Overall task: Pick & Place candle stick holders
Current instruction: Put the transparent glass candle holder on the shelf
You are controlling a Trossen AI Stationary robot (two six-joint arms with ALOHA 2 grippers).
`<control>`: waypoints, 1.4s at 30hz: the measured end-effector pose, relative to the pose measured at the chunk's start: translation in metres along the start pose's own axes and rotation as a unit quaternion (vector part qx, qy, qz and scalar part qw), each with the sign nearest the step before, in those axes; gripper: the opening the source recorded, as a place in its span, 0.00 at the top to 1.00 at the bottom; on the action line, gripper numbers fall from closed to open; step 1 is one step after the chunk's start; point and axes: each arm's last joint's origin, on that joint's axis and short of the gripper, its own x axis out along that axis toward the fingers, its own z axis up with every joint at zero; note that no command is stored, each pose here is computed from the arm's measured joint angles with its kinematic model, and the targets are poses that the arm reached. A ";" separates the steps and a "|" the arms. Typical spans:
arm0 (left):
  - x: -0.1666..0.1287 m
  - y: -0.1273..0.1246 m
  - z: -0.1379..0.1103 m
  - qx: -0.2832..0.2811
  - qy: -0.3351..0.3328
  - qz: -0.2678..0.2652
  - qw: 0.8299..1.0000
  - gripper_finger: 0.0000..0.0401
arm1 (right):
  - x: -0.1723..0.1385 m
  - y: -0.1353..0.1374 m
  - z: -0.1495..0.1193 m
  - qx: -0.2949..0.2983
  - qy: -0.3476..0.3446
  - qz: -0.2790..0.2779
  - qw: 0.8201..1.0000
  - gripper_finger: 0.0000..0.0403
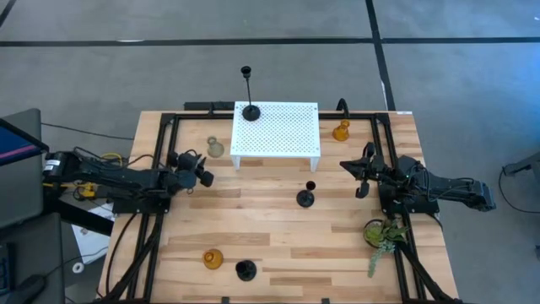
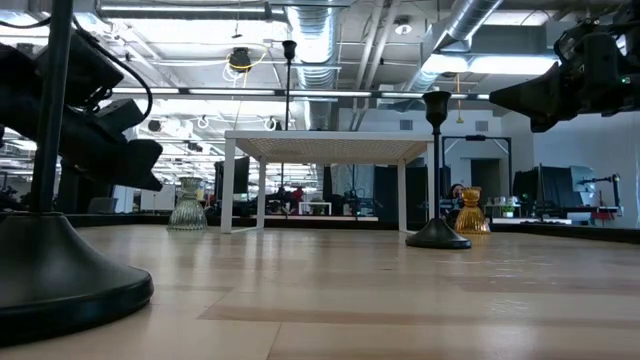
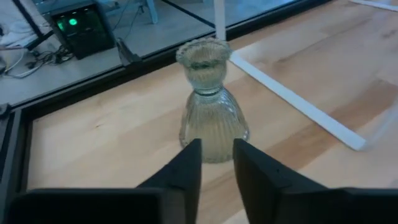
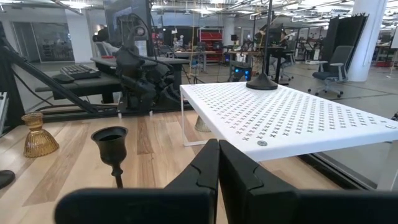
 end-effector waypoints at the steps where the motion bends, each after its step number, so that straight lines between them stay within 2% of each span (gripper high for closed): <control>1: 0.001 0.000 0.000 -0.003 0.001 0.001 1.000 0.72 | 0.000 0.000 0.000 0.000 0.000 0.000 1.000 1.00; 11: 0.020 -0.002 0.004 -0.044 -0.004 0.024 0.999 0.40 | 0.000 0.000 0.000 0.000 0.000 0.000 1.000 1.00; 19: 0.036 -0.003 0.007 -0.087 -0.028 0.048 0.995 0.23 | 0.000 0.000 0.000 0.000 0.000 0.000 1.000 1.00; 26: 0.051 -0.006 0.007 -0.116 -0.023 0.001 0.993 0.15 | 0.000 0.000 0.000 0.000 0.000 0.000 1.000 1.00; 35: 0.077 -0.018 0.017 -0.117 -0.016 0.024 0.993 0.10 | 0.000 0.000 0.000 0.000 0.000 0.000 1.000 1.00; 42: 0.089 -0.017 0.023 -0.122 -0.017 0.044 0.991 0.11 | 0.000 0.000 0.000 0.000 0.001 0.000 1.000 1.00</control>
